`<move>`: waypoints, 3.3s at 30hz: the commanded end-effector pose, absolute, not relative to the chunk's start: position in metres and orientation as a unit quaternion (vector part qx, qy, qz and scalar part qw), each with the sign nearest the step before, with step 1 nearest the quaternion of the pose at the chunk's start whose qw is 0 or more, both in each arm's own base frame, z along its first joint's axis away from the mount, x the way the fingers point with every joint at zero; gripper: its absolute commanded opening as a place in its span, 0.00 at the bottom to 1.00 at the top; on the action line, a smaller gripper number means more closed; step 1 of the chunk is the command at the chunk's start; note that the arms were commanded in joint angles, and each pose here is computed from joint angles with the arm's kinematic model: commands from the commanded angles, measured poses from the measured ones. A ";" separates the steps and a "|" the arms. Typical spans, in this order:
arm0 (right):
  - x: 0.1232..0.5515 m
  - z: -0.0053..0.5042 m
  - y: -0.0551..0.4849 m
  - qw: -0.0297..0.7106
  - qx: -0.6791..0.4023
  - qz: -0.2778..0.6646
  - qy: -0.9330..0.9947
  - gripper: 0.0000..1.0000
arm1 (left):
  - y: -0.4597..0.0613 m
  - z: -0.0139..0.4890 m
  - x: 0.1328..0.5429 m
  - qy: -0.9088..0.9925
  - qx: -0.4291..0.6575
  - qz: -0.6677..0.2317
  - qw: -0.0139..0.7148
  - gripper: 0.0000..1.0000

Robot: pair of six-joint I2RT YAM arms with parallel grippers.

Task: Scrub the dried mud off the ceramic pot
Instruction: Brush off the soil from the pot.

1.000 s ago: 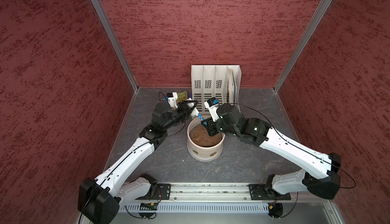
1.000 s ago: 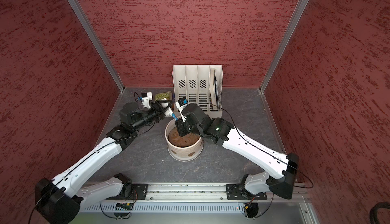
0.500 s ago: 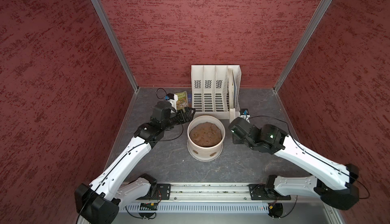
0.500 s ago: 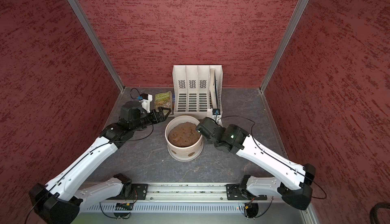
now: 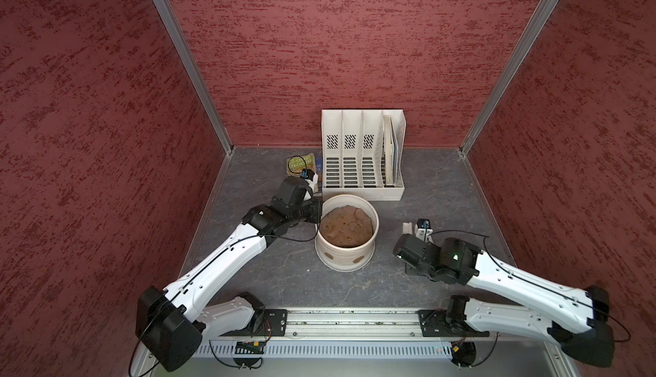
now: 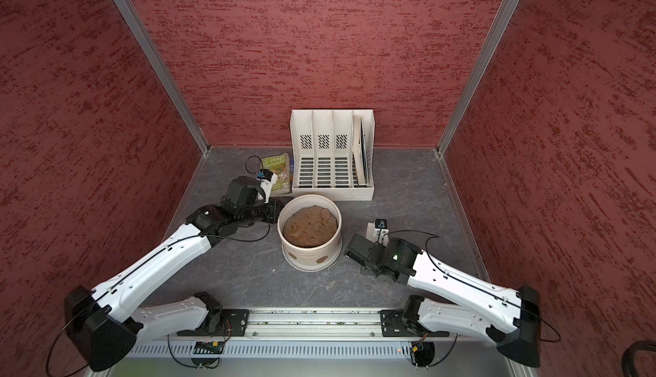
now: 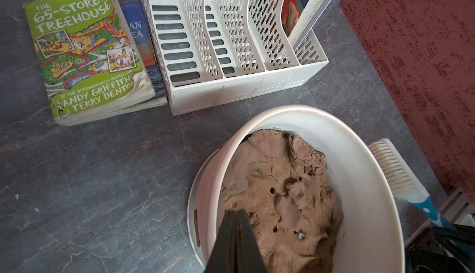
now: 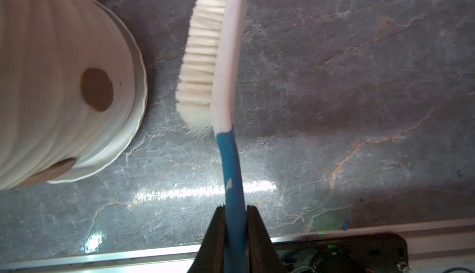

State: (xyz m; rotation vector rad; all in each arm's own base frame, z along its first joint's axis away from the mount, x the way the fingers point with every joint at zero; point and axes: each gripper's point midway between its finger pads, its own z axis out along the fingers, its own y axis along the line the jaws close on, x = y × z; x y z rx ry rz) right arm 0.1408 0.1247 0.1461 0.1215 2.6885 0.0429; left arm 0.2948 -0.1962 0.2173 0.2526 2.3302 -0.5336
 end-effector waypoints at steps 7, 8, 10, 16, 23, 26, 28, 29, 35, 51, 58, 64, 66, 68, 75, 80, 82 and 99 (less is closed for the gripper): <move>0.126 0.177 0.141 0.254 0.024 0.030 0.966 0.00 | -0.199 0.216 0.320 0.906 0.045 -0.219 0.360 0.71; 0.123 0.178 0.142 0.255 0.022 0.024 0.966 0.00 | -0.196 0.214 0.322 0.907 0.037 -0.214 0.360 0.72; 0.119 0.181 0.149 0.261 0.017 0.021 0.965 0.00 | -0.192 0.209 0.324 0.909 0.022 -0.210 0.359 0.72; 0.111 0.182 0.167 0.266 0.006 0.026 0.964 0.00 | -0.198 0.199 0.324 0.912 0.009 -0.230 0.339 0.64; 0.108 0.183 0.178 0.265 0.005 0.046 0.963 0.00 | -0.201 0.193 0.321 0.915 0.011 -0.232 0.330 0.60; 0.109 0.183 0.185 0.268 0.002 0.053 0.962 0.00 | -0.204 0.189 0.319 0.917 0.014 -0.225 0.330 0.60; 0.110 0.184 0.189 0.270 0.001 0.052 0.961 0.00 | -0.205 0.186 0.318 0.918 0.015 -0.221 0.330 0.59; 0.111 0.184 0.190 0.271 0.001 0.052 0.961 0.00 | -0.205 0.186 0.317 0.918 0.015 -0.219 0.330 0.59; 0.110 0.183 0.201 0.267 -0.004 0.060 0.962 0.00 | -0.205 0.178 0.314 0.923 0.012 -0.202 0.327 0.55; 0.104 0.175 0.206 0.250 -0.001 0.099 0.963 0.00 | -0.209 0.178 0.305 0.922 0.006 -0.211 0.324 0.48; 0.106 0.166 0.203 0.233 0.014 0.101 0.967 0.00 | -0.208 0.178 0.303 0.922 0.007 -0.207 0.326 0.43; 0.109 0.163 0.209 0.223 0.012 0.116 0.968 0.00 | -0.209 0.175 0.301 0.923 0.008 -0.208 0.324 0.38; 0.111 0.163 0.213 0.222 0.011 0.121 0.968 0.00 | -0.209 0.174 0.301 0.923 0.008 -0.208 0.324 0.35; 0.113 0.161 0.215 0.218 0.011 0.119 0.969 0.00 | -0.209 0.173 0.300 0.924 0.009 -0.207 0.323 0.30; 0.119 0.152 0.220 0.208 0.015 0.124 0.970 0.00 | -0.210 0.169 0.298 0.924 0.019 -0.206 0.321 0.20; 0.123 0.143 0.228 0.201 0.014 0.130 0.971 0.00 | -0.213 0.166 0.296 0.925 0.026 -0.206 0.318 0.15; 0.127 0.140 0.233 0.200 0.011 0.132 0.971 0.00 | -0.215 0.166 0.295 0.925 0.029 -0.208 0.318 0.13; 0.165 0.113 0.160 0.191 0.085 0.033 0.977 0.00 | -0.217 0.158 0.285 0.926 0.011 -0.221 0.307 0.00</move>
